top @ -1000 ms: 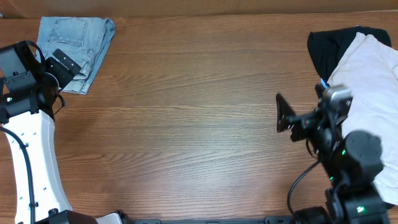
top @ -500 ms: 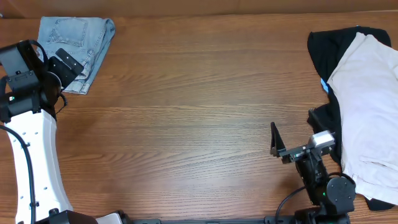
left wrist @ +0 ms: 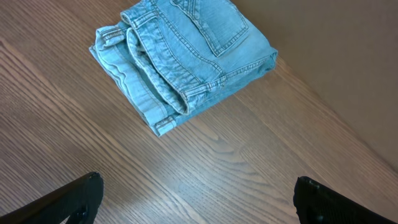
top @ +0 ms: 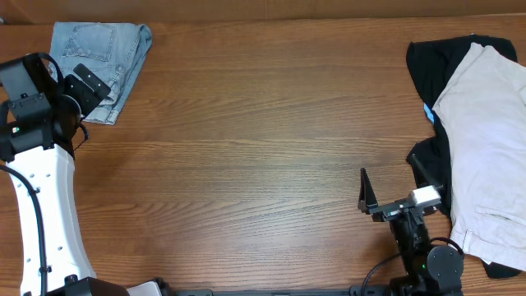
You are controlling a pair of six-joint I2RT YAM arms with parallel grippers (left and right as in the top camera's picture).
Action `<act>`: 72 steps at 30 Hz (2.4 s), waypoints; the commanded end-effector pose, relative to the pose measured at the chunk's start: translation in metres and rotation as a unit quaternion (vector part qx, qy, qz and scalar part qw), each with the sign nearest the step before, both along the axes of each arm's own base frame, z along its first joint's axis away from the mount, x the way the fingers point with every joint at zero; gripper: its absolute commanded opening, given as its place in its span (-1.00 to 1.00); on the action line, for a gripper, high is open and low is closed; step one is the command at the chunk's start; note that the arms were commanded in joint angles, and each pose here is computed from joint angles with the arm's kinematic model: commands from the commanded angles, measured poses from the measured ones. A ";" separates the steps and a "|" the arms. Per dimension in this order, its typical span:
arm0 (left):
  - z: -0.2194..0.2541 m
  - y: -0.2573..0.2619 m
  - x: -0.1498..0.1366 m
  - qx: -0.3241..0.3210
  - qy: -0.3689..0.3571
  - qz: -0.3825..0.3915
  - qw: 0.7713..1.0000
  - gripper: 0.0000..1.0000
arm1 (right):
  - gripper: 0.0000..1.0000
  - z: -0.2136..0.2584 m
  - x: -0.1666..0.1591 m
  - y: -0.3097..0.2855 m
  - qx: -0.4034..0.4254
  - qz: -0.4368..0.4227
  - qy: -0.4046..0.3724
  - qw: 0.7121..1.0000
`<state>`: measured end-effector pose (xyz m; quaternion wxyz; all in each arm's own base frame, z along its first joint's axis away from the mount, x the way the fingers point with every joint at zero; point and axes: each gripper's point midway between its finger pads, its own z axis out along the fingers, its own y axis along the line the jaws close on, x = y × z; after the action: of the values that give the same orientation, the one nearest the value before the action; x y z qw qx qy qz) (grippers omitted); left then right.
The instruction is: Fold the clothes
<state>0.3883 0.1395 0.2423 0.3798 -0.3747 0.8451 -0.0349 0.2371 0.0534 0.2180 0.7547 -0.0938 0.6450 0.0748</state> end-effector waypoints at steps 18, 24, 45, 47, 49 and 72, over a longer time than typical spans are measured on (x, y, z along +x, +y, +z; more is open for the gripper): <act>-0.004 -0.002 0.002 0.006 0.006 -0.010 1.000 0.99 | 1.00 -0.047 0.002 0.007 -0.014 0.020 0.083 0.996; -0.004 -0.002 0.002 0.006 0.006 -0.011 1.000 1.00 | 1.00 -0.047 0.002 0.007 -0.014 0.020 0.083 0.996; 0.021 -0.012 -0.005 0.017 -0.023 -0.019 0.999 1.00 | 1.00 -0.047 0.002 0.007 -0.014 0.020 0.083 0.996; 0.036 -0.024 -0.008 0.023 -0.041 -0.032 0.998 1.00 | 1.00 -0.047 0.002 0.007 -0.014 0.020 0.083 0.996; 0.053 -0.041 -0.012 0.029 -0.063 -0.051 0.996 1.00 | 1.00 -0.047 0.002 0.007 -0.014 0.020 0.083 0.996; 0.070 -0.098 -0.122 0.085 -0.296 -0.095 0.947 1.00 | 1.00 -0.047 0.002 0.007 -0.014 0.020 0.083 0.996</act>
<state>0.2766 0.0474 0.3408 0.6353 -0.2392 0.7277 -0.0979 0.2387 0.0603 0.1731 0.6943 -0.1114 0.7058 0.0866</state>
